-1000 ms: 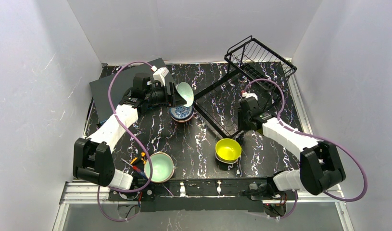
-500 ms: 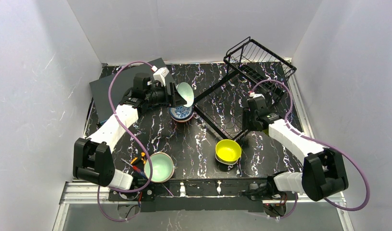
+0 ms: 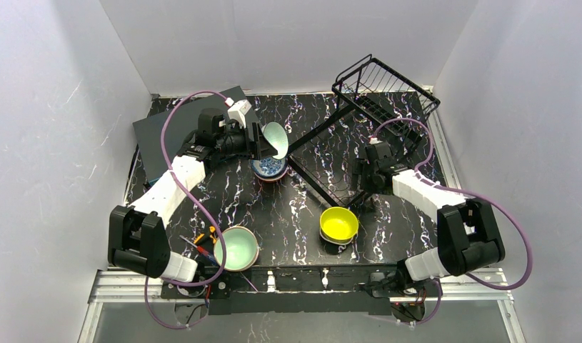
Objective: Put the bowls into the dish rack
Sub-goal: Adjust the dish rack at the center of the board.
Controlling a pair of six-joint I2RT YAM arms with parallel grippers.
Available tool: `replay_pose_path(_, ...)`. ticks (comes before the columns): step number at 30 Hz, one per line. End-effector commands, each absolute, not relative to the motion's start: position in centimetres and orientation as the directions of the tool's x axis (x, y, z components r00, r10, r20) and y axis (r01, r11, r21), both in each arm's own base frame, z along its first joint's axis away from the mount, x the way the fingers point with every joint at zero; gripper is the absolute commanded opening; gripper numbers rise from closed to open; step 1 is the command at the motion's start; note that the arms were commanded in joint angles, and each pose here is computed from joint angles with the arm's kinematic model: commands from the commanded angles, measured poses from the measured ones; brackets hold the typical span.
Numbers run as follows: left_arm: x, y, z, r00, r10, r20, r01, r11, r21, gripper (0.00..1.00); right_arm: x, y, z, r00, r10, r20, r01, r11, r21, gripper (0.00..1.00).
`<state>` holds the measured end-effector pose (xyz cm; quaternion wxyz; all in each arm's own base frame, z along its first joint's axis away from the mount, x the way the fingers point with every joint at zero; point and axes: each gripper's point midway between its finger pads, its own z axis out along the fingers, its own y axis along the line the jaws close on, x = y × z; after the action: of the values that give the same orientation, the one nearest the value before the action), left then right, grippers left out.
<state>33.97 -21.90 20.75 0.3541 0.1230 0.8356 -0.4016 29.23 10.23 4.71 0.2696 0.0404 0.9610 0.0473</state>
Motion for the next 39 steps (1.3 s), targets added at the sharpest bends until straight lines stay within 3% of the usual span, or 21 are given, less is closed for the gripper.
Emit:
replay_pose_path(1,33.6,-22.1,24.6,-0.632,-0.087,-0.77,0.573,0.618,-0.539,0.0,30.1,11.8,4.8,-0.857,0.126,-0.5,0.037,0.982,0.184,0.81)
replay_pose_path(6,33.7,-22.1,24.5,-0.631,-0.085,-0.771,0.573,0.618,-0.538,0.0,30.8,11.5,5.2,-0.843,0.094,-0.53,0.012,0.988,0.156,0.46)
replay_pose_path(9,33.7,-22.1,24.4,-0.634,-0.085,-0.768,0.57,0.619,-0.54,0.0,31.4,11.3,5.4,-0.834,0.057,-0.549,-0.017,0.991,0.13,0.4)
replay_pose_path(18,33.7,-22.1,24.5,-0.632,-0.085,-0.77,0.572,0.62,-0.537,0.0,32.1,9.6,6.1,-0.822,-0.026,-0.569,-0.039,0.999,0.01,0.02)
replay_pose_path(33,33.6,-22.2,24.6,-0.632,-0.084,-0.771,0.574,0.617,-0.538,0.0,35.4,10.3,7.5,-0.788,-0.051,-0.614,-0.055,0.998,-0.012,0.02)
replay_pose_path(37,33.6,-22.2,24.6,-0.632,-0.083,-0.77,0.575,0.617,-0.538,0.0,35.8,10.3,7.9,-0.784,-0.064,-0.617,-0.066,0.998,-0.02,0.09)
replay_pose_path(39,33.6,-22.2,24.6,-0.631,-0.083,-0.772,0.576,0.616,-0.537,0.0,35.7,10.2,8.1,-0.784,-0.06,-0.618,-0.061,0.998,-0.02,0.24)
